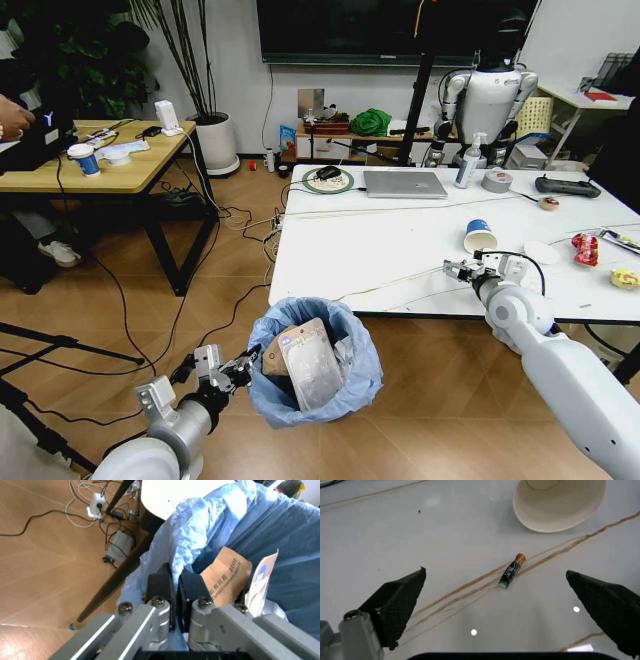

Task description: Pick up the trash bin and place the trash from the table into it.

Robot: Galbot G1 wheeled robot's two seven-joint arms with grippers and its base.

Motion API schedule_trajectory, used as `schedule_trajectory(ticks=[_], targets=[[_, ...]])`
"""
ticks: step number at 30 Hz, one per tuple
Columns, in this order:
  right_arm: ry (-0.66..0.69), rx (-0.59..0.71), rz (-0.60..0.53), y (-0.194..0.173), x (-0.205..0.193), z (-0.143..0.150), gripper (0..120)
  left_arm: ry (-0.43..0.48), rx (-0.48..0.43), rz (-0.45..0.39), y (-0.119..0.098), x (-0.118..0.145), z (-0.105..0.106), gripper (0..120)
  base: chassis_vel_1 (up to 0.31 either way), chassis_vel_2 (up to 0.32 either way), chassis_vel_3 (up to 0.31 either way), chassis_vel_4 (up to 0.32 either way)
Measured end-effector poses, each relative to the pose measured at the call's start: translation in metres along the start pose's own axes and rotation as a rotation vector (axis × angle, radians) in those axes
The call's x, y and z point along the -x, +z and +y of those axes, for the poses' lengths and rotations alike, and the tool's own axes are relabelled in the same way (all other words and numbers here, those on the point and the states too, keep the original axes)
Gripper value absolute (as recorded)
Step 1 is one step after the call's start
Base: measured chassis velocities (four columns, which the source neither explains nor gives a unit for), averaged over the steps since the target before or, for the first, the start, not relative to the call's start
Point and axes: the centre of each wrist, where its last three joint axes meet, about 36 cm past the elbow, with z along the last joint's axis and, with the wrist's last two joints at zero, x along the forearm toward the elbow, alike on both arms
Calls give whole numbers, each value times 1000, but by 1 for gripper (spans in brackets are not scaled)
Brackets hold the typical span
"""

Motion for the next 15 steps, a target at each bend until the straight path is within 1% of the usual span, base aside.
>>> schedule_trajectory(ticks=[9,13,15], targets=[[0,-19,10,7,21,0,100,-12,-7,1,2,-4,1,0,0,0,0,0],[1,-18,13,8,27,-1,98,-15,-7,0,2,-4,2,0,0,0,0,0],[5,-21,15,9,30,-2,91,-16,-8,2,2,-5,2,0,0,0,0,0]])
